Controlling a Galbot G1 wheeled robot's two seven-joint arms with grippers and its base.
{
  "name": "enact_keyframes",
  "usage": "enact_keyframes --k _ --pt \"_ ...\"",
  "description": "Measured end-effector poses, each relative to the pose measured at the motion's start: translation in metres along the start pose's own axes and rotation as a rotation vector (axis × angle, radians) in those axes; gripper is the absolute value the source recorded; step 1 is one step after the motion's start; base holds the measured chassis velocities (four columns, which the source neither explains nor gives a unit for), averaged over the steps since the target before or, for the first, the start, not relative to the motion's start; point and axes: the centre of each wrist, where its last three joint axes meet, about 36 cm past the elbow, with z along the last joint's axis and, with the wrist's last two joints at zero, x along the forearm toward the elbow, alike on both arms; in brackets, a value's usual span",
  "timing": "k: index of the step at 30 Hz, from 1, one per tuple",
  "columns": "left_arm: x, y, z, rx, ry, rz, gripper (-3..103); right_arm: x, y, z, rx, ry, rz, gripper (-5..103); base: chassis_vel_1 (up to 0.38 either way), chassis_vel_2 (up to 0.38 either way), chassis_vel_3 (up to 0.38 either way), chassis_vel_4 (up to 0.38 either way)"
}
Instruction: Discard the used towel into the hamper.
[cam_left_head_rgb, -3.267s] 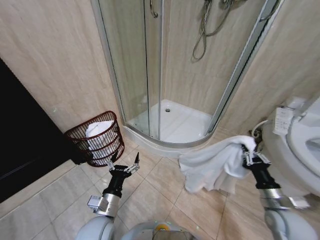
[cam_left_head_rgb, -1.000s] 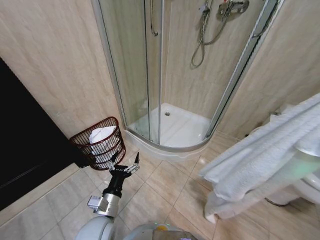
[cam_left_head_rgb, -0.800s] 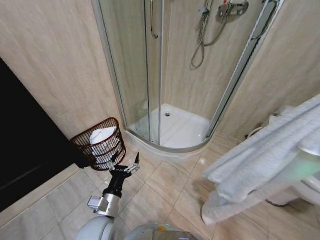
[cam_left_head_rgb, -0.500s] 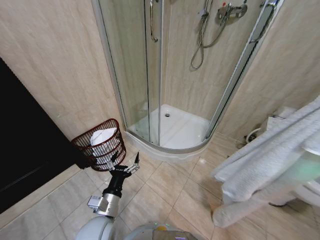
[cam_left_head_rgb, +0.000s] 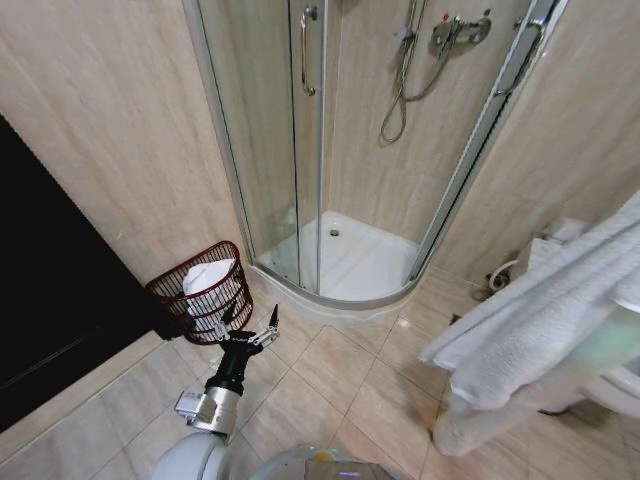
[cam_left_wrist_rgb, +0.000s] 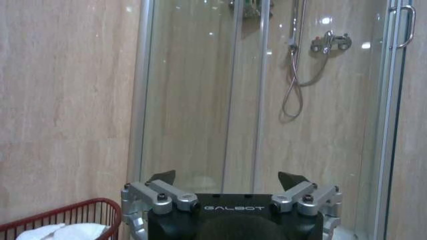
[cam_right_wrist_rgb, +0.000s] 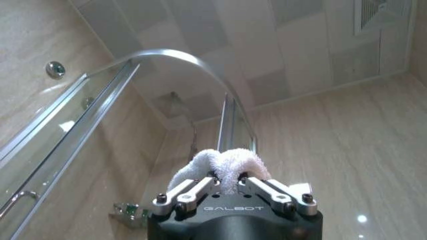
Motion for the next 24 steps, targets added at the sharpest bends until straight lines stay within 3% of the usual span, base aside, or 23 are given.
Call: enact_keyframes --k 24 --pt "0.0 0.0 0.0 0.0 0.0 0.0 100 -0.0025 -0.0052 -0.005 0.019 -0.032 0.036 8 0.0 0.0 0.0 0.0"
